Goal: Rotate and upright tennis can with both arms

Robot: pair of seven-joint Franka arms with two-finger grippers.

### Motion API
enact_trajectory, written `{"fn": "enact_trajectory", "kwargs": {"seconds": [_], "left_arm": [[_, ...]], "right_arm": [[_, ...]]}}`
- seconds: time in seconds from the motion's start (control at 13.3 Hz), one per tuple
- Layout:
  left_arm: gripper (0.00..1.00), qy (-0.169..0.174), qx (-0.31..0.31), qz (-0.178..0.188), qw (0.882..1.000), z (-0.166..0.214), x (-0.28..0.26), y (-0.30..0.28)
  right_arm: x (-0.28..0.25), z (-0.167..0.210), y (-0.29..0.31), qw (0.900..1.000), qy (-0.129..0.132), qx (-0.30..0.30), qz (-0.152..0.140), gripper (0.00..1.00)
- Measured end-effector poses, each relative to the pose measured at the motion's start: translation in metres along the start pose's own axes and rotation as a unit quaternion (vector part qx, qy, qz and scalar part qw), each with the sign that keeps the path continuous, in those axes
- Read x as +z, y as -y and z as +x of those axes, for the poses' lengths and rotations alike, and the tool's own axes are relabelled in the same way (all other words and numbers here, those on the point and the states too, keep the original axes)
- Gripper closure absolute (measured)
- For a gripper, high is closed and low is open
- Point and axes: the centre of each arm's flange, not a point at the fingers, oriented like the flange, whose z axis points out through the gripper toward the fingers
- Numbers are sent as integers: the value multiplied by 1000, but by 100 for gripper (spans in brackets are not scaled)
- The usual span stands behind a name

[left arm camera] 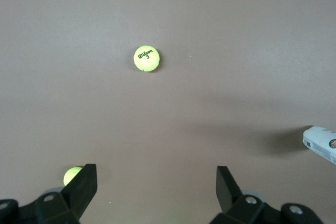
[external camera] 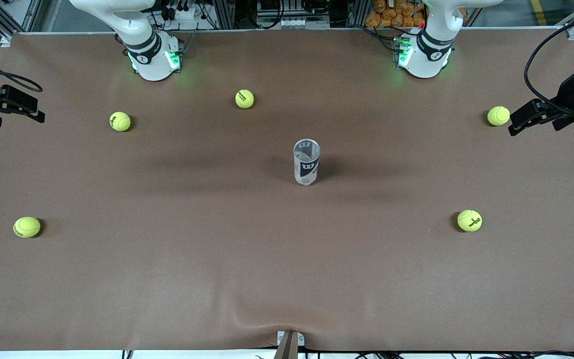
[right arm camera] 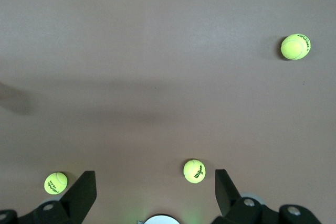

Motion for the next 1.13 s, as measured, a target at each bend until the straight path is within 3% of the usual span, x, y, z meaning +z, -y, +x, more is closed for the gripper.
{"fn": "enact_trajectory", "kwargs": {"seconds": [0.38, 1.13], "left_arm": [[0, 4, 55, 0, 998, -1, 1, 0], [0, 5, 56, 0, 998, 0, 3, 0]], "right_arm": [[-1, -2, 1, 1000, 3, -1, -4, 0], [-1, -1, 8, 1000, 3, -8, -7, 0]]}}
